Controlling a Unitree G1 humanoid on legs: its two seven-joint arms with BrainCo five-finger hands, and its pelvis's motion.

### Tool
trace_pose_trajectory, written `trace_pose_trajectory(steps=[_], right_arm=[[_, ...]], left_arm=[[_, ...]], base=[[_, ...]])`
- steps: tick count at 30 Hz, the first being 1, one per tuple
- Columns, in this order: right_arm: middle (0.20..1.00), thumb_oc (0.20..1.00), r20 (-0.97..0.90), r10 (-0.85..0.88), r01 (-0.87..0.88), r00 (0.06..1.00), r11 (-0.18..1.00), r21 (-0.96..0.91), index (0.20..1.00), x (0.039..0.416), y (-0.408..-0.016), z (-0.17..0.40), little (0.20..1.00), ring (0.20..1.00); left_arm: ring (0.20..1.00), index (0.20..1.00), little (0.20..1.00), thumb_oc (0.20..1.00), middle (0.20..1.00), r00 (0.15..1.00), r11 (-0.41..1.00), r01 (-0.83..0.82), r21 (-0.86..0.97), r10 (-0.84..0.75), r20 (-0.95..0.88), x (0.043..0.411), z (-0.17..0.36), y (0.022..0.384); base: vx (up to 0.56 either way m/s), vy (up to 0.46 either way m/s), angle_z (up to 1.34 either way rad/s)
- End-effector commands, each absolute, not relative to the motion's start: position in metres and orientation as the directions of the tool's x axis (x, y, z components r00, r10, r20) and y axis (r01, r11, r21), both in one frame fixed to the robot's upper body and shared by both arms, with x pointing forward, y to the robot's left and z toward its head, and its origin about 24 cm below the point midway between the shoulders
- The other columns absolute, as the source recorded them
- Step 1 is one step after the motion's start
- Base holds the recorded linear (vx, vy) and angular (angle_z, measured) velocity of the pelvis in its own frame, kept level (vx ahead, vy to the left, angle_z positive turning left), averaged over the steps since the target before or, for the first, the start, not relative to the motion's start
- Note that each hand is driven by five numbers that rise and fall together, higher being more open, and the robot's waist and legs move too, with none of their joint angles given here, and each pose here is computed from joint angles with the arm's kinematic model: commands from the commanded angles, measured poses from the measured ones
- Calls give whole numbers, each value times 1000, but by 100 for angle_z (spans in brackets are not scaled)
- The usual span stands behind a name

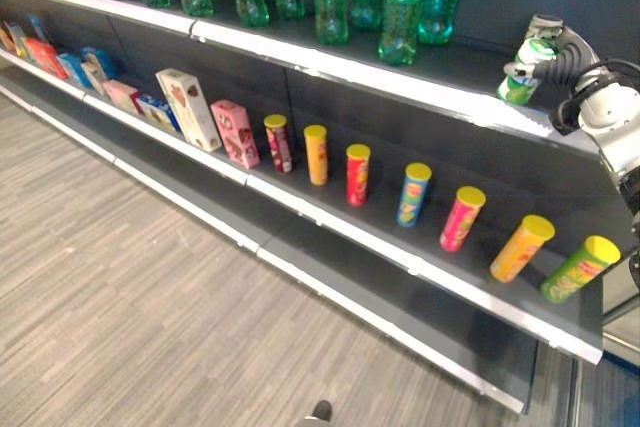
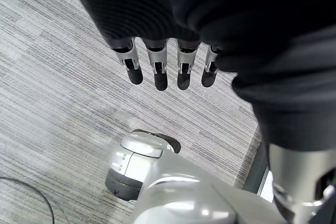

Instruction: Put the goods on the table back onto the shelves and tidy them up.

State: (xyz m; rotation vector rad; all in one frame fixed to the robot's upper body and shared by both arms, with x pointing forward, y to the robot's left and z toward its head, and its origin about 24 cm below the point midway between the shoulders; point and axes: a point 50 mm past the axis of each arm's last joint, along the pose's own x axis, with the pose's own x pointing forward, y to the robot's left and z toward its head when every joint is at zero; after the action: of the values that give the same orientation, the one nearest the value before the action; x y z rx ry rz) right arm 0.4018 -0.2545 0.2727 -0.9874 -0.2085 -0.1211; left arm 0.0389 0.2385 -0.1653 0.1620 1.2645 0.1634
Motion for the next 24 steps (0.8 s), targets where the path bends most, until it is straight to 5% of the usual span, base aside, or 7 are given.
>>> trace_pose_trajectory(steps=[1, 24], right_arm=[[200, 200, 265, 18, 229, 964, 449, -864, 200, 403, -247, 305, 200, 200], [200, 200, 236, -45, 235, 971, 389, -891, 200, 404, -258, 303, 200, 200]], left_arm=[[1000, 1000, 1000, 1000, 1000, 359, 966, -12, 259, 246, -901, 69, -158, 255], [1000, 1000, 1000, 1000, 1000, 369, 962, -31, 270, 262, -892, 71, -156, 260]], base=[[0, 0, 0], [0, 0, 0]])
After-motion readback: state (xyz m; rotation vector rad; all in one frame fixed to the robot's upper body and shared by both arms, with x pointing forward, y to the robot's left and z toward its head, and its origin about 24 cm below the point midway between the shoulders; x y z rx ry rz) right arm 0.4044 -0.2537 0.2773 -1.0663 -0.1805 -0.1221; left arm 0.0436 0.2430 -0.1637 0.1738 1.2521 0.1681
